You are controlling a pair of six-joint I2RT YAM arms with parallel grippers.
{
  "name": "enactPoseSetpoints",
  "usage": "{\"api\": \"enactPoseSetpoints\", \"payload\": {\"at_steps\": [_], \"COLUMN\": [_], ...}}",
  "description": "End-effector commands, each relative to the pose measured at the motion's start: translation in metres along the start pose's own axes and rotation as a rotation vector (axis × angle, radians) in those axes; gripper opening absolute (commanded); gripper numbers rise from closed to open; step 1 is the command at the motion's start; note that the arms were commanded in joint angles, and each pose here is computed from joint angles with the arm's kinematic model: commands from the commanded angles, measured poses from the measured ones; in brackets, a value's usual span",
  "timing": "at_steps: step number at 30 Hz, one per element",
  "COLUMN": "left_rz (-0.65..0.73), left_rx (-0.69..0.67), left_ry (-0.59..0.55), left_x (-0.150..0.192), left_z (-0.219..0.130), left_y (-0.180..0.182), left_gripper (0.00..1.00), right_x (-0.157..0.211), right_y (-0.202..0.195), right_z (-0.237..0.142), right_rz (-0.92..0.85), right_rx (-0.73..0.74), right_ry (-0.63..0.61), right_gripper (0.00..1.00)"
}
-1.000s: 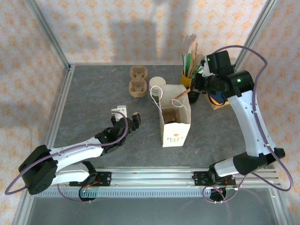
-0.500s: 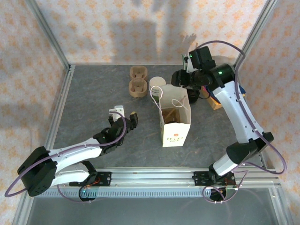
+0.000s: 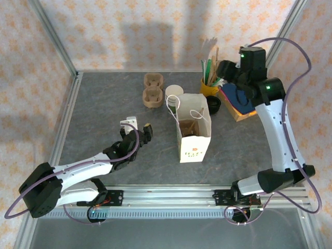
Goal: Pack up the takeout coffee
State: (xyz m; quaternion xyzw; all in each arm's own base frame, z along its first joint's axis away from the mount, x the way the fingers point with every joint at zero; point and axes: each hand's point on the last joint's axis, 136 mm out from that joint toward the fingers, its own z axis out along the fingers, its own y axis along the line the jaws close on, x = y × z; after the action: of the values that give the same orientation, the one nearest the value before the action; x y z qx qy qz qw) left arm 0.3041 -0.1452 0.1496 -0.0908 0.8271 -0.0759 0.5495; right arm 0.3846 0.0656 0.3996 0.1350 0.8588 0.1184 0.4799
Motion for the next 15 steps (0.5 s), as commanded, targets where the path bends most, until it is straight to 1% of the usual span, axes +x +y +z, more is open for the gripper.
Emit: {"api": "enactPoseSetpoints", "payload": {"at_steps": [1, 4, 6, 15], "left_rz": [-0.008, -0.012, -0.013, 0.003], "left_rx": [-0.014, -0.013, -0.013, -0.008], "left_ry": [-0.017, -0.016, -0.015, -0.023], "left_x": [-0.004, -0.003, -0.003, -0.011], "left_z": [-0.002, -0.003, -0.003, -0.006], "left_y": [0.007, 0.008, 0.008, 0.006], "left_gripper": [0.84, 0.84, 0.84, 0.84], "right_x": [-0.013, -0.014, -0.012, 0.016], "right_y": [-0.044, -0.088, -0.111, -0.175], "right_z": [0.017, 0.032, 0.042, 0.098], "right_rz": [0.032, 0.076, 0.100, 0.187], "right_rx": [0.153, 0.268, 0.311, 0.359], "right_ry": [-0.069, -0.082, -0.078, 0.001], "right_gripper": [0.60, 0.60, 0.61, 0.63]}}
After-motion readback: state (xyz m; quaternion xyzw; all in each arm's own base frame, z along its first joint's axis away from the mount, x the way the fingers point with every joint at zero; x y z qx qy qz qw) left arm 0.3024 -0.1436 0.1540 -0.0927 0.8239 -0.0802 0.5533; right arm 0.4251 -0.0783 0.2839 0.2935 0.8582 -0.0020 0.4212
